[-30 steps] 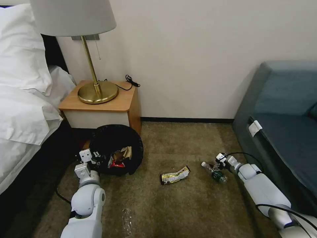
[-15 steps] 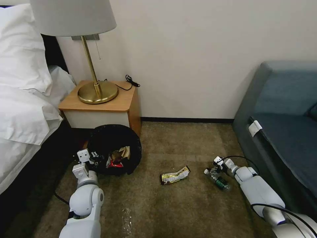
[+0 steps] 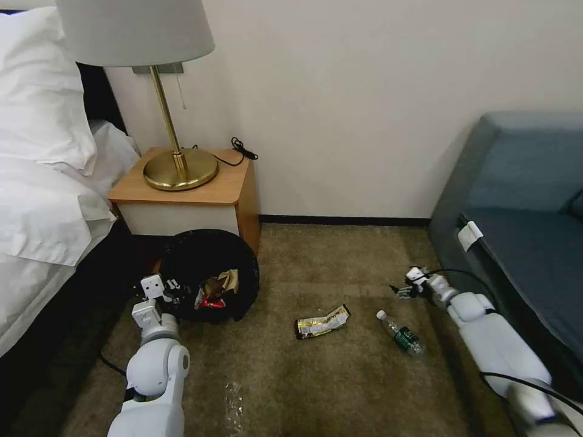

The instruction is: Pick up the trash bin, then pick up the garbage on the floor and place it into the trash bin.

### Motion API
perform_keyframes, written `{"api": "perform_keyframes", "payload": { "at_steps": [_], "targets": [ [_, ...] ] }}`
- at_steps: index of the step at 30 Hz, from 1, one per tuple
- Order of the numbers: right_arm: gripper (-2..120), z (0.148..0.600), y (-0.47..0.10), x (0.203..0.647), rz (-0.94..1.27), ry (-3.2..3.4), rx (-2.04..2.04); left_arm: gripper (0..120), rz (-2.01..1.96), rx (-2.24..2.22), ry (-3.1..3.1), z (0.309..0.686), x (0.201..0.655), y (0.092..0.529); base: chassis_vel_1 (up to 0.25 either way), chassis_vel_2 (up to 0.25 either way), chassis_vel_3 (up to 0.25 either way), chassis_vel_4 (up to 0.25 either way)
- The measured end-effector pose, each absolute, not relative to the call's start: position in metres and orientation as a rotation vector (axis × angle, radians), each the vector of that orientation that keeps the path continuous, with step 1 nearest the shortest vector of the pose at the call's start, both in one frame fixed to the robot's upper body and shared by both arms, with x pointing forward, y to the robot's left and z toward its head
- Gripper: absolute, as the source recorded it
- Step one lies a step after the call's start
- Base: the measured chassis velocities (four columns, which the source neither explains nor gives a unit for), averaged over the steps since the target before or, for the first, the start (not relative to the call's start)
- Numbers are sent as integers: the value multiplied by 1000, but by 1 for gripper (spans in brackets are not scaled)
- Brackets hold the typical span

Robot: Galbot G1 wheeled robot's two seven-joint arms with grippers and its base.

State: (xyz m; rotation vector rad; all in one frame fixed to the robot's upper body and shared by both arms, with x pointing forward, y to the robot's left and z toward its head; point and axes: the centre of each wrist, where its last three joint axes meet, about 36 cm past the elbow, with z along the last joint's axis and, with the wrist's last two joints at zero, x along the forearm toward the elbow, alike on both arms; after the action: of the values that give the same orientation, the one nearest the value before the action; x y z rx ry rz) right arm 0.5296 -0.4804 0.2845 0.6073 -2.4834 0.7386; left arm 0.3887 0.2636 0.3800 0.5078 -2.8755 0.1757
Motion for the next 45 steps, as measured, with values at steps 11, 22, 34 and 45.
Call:
{"api": "perform_keyframes", "payload": {
  "at_steps": [11,22,34,45],
  "targets": [
    [100,273,-508,477,637,-2415,747,2,190,481,-2876,378,396,255,0,0,0,0],
    [100,251,-513,453,649,-2342,832,2,190,472,-2878,377,396,250,0,0,0,0],
    [100,233,-511,443,634,-2295,911,2,190,482,-2882,380,394,252,0,0,0,0],
    [100,217,-505,438,617,-2276,918,2,193,480,-2885,380,396,252,0,0,0,0]
  ]
}}
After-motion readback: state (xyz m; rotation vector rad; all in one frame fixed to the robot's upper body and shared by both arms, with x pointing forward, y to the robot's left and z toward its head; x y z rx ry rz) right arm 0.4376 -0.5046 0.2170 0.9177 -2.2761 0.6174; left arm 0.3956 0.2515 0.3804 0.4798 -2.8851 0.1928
